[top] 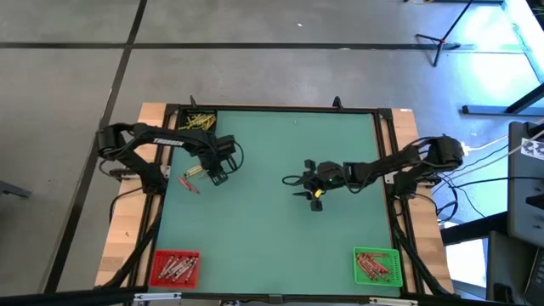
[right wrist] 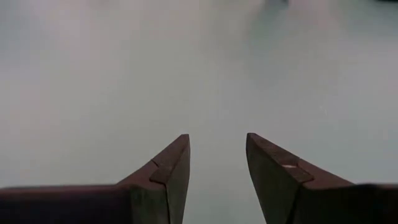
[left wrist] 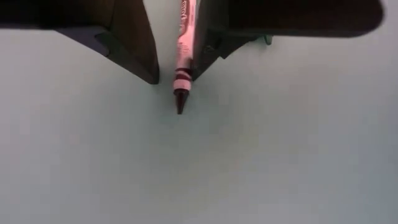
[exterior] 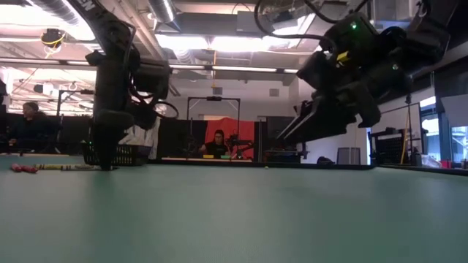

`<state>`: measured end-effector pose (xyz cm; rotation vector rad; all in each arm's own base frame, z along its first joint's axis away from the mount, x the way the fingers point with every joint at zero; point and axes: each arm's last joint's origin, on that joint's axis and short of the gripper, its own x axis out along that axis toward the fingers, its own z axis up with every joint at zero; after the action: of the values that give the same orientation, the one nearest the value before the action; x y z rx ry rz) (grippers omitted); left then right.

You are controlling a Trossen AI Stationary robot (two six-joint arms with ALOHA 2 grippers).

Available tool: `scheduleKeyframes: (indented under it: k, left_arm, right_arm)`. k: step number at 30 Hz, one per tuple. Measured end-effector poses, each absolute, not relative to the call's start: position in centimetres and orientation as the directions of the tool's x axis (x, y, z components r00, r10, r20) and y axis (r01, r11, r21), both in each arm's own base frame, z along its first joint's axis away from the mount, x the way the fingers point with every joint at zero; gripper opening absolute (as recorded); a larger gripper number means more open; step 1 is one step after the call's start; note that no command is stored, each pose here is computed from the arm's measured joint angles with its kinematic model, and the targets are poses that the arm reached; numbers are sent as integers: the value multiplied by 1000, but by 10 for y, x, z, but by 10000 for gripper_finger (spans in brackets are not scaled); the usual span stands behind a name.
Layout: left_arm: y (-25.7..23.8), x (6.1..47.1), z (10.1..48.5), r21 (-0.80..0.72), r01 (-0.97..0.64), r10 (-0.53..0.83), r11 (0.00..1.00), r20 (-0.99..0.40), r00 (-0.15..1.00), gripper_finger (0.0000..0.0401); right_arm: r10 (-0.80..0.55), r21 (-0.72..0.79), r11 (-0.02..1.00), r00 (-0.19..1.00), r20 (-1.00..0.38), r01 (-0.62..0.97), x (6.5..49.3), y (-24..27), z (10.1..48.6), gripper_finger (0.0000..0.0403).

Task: Sort crayons
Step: Put the bottom black crayon into the red bin

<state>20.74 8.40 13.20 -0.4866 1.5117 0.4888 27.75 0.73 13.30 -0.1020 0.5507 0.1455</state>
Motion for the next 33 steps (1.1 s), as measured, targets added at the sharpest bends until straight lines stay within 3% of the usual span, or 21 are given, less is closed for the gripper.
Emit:
scheduleKeyframes:
  k: [7,19,33]
  left_arm:
    - [84,209,136,-5,-575,9,818,-1000,20,9]
    - [47,242,171,-7,-480,28,877,-997,67,11]
    - [-97,252,223,-148,-307,-118,940,-986,114,11]
  right_arm:
    - [125,-82,978,852,-509,-192,279,12,133,154]
    - [117,-85,978,847,-518,-188,279,12,133,154]
    - [118,-69,981,847,-518,-179,279,12,133,154]
